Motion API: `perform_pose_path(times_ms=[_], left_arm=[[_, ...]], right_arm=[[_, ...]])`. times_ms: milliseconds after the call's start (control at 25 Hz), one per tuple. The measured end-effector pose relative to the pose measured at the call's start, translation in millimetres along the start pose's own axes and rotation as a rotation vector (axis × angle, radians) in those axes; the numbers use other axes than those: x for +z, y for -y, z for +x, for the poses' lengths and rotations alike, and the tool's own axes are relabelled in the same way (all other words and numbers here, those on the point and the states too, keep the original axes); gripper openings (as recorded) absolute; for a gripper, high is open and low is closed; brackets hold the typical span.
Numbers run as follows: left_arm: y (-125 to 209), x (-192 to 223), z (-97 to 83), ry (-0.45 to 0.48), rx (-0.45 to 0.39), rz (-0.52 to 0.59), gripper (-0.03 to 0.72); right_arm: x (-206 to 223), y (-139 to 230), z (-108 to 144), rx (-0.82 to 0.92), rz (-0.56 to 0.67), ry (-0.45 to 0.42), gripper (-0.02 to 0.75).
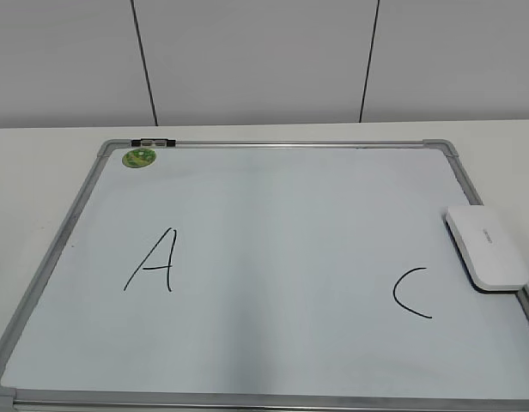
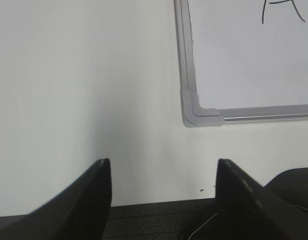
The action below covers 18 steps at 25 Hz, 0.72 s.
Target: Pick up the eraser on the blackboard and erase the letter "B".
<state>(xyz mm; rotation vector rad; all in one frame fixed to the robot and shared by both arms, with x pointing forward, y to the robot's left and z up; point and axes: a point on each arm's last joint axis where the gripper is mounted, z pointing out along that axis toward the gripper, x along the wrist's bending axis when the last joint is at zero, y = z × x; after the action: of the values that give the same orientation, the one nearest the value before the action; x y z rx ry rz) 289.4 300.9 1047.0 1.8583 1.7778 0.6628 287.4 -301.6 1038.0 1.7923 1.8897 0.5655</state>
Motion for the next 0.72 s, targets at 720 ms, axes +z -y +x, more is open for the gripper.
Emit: perform_pose_path(times_ms=[720], left_arm=[[26, -33, 1.3, -0.010, -0.022, -0.268, 0.489]], right_arm=[[-28, 25, -6, 0.106, -0.243, 0.059, 0.574]])
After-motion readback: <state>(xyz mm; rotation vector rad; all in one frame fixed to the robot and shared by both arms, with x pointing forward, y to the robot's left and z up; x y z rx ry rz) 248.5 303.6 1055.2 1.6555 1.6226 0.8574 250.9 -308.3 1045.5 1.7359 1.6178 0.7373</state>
